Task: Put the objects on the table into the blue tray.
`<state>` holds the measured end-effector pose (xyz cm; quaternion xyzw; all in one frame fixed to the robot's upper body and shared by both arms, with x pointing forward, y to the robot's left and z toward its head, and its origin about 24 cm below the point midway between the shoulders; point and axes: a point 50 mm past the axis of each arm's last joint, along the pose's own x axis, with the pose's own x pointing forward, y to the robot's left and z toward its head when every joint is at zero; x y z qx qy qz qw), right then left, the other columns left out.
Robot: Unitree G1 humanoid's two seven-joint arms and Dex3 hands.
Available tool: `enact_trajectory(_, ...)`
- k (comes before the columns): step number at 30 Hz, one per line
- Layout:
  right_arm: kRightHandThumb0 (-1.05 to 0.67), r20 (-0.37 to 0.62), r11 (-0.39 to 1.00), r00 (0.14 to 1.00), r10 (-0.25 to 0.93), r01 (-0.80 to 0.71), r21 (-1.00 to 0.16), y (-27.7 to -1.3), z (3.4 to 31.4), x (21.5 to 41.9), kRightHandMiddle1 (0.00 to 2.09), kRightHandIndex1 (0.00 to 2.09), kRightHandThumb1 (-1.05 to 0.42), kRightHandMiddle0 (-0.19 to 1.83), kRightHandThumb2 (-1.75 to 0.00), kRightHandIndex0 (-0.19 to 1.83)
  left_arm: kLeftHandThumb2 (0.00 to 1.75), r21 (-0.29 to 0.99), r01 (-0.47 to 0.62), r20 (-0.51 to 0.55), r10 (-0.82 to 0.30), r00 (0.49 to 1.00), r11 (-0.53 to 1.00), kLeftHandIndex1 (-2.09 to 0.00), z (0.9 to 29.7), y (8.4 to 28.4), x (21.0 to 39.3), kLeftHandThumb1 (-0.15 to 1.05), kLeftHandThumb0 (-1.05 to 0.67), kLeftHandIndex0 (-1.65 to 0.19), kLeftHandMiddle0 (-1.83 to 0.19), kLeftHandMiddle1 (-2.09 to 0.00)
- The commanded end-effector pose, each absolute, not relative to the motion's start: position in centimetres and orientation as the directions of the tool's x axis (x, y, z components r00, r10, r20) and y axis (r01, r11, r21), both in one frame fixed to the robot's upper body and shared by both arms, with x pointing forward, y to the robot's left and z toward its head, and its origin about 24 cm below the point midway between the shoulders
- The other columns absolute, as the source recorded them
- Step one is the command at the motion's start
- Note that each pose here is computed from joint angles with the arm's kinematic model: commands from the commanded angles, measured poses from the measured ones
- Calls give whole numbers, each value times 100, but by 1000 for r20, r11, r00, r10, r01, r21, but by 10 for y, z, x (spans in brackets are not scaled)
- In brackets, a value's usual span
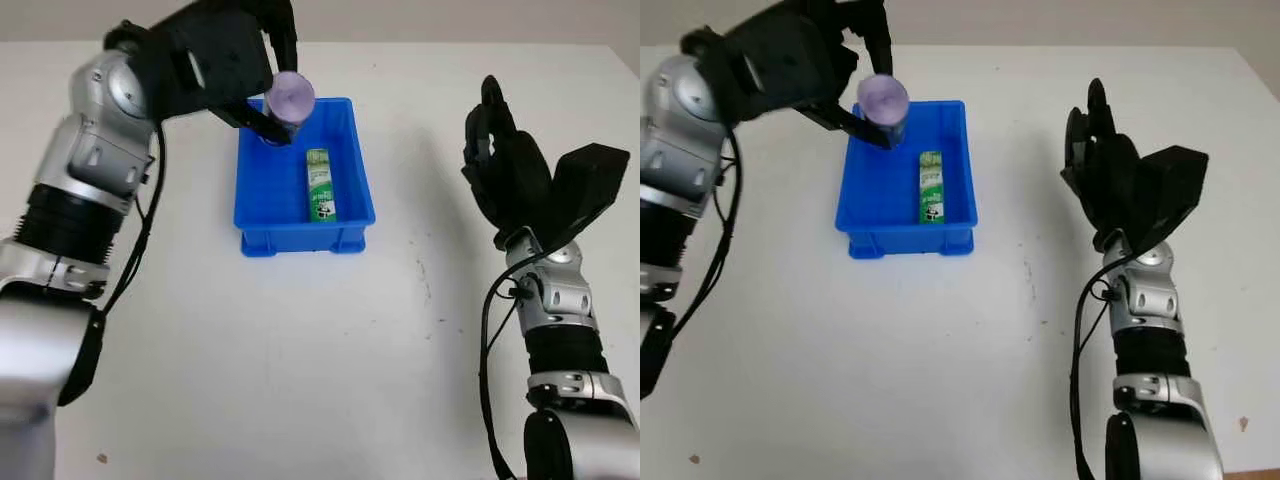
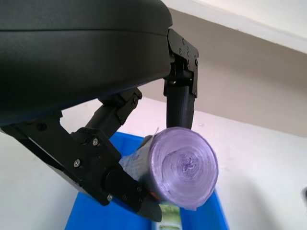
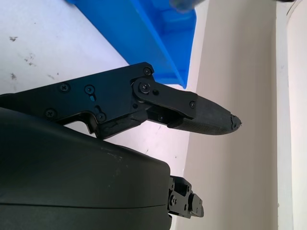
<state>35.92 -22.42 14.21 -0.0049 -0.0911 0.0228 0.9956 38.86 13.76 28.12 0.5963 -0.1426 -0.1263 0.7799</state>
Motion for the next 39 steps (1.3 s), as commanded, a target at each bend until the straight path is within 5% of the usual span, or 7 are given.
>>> enact_trajectory(1,-69,184,999,982,37,-34,-23,-226,142,356,0,0,-105,-19,-68,-19,55,984,40,25,-362,932,171,-95,292,131,388,105,-58,12,-6,-112)
enact_trajectory(5,-69,180,999,983,38,-36,-17,-227,140,354,0,0,-105,-19,-69,-19,55,978,110,-40,-357,933,178,-18,285,132,389,105,-69,18,12,-10)
enact_trajectory(19,-71,166,999,985,39,-39,-7,-229,138,358,0,0,-105,-19,-66,-19,75,753,23,273,-343,899,658,-12,311,157,377,93,-45,2,2,-11)
enact_trajectory(22,-71,164,999,986,44,-45,3,-227,139,360,0,0,-105,-19,-66,-19,57,666,-28,361,-289,887,745,-155,314,167,375,103,-54,15,-4,-10)
enact_trajectory(25,-71,163,998,985,58,-59,0,-226,140,362,0,0,-105,-19,-67,-19,54,507,-65,433,-189,881,859,-45,312,180,373,105,-66,19,6,-5)
enact_trajectory(28,-72,170,998,983,63,-62,-10,-224,142,364,0,0,-105,-19,-68,-19,58,431,-82,432,-126,893,899,-11,304,194,371,105,-72,19,16,-1)
enact_trajectory(39,-77,228,996,969,92,-84,-44,-222,162,373,0,0,-105,-19,-72,-19,75,260,-27,271,-46,962,965,0,230,229,352,105,-68,19,19,0)
